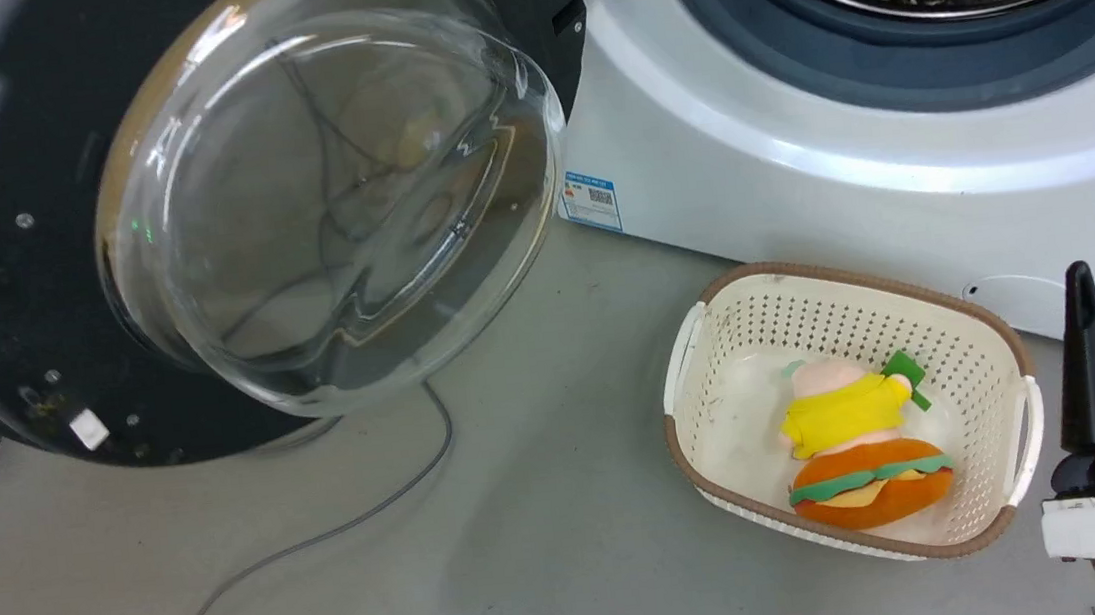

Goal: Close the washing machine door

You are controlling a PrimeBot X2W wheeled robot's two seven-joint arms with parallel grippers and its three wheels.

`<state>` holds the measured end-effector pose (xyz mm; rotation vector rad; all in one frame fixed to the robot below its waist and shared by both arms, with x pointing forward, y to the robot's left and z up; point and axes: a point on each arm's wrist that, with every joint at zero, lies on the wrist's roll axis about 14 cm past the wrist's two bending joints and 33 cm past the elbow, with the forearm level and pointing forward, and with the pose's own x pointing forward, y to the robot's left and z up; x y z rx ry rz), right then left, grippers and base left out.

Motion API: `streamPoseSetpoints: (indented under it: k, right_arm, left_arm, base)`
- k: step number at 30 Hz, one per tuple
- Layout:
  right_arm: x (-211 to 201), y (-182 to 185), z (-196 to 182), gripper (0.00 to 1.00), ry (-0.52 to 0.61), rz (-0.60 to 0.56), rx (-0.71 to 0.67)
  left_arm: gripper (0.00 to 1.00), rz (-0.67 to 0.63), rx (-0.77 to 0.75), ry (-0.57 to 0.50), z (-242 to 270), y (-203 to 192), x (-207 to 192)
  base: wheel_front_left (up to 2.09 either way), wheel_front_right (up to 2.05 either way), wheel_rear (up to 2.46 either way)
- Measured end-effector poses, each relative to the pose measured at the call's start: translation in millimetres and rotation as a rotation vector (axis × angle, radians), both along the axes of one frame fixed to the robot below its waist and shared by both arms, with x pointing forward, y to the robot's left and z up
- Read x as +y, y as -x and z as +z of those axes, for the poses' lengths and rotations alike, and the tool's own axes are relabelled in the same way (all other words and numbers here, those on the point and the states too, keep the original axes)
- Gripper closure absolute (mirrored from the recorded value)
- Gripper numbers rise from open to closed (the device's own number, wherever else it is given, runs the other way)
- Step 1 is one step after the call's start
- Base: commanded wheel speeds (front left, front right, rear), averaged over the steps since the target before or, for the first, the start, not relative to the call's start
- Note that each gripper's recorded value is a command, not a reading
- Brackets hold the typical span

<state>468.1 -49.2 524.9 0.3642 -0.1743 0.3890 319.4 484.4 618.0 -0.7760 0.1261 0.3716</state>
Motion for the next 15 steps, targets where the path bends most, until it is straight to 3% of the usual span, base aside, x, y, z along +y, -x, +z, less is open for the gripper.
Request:
streamPoseSetpoints:
  k: [6,15]
  right_arm:
    - [-4,2,11,0.00,-0.007,-0.012,-0.024]
    - [-8,14,29,0.00,-0.028,-0.015,-0.052]
  left_arm:
    - [1.00,-0.116,0.059,-0.022,-6,3,-26]
    - [1.00,-0.368,0.049,0.041,-21,9,-100]
  base:
    - [0.00,0.00,0.00]
    - [0.00,0.00,0.00]
